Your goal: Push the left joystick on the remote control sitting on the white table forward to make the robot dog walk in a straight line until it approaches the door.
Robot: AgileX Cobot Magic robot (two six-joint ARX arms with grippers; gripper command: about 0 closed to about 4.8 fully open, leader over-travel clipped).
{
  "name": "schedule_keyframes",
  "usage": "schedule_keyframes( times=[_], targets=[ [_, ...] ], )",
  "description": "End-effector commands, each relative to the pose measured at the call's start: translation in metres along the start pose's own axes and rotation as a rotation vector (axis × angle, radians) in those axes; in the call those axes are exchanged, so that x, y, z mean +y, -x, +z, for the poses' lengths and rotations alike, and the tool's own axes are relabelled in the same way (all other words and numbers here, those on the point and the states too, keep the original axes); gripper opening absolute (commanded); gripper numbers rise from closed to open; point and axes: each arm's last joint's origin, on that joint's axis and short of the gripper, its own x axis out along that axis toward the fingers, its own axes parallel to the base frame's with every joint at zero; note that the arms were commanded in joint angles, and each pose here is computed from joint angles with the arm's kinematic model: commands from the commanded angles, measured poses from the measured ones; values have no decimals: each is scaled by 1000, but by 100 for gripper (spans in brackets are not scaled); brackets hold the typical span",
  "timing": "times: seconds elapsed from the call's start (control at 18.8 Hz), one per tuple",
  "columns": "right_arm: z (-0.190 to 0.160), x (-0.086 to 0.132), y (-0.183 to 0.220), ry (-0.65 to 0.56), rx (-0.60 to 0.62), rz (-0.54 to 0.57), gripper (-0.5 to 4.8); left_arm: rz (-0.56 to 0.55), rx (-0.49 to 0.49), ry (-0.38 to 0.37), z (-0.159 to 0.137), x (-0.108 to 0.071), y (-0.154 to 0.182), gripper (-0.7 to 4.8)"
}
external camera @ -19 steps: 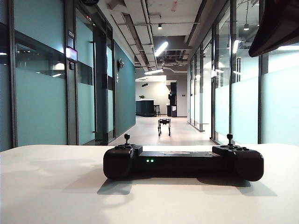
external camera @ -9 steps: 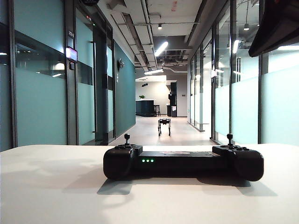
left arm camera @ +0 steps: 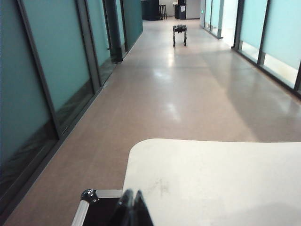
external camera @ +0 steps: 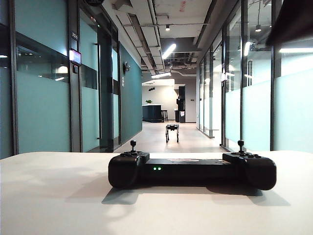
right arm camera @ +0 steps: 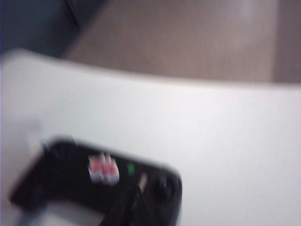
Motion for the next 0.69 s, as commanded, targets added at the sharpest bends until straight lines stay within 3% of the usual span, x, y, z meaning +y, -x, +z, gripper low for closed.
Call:
schedule_keyframes(
  times=[0.05,0.21,0.43,0.69],
  targets=[
    [14,-8,14,-49,-141,-13,-5,3,-11,-4,2,0,0,-5],
    [18,-17,24,-79,-202,-47,-5,3,-11,-4,2,0,0,-5],
    [11,-43,32,-145,-292,-193,-5,3,-11,-4,2,0,0,-5],
    [-21,-66,31,-188,-521,-247,-5,3,-11,-4,2,0,0,-5]
  ],
)
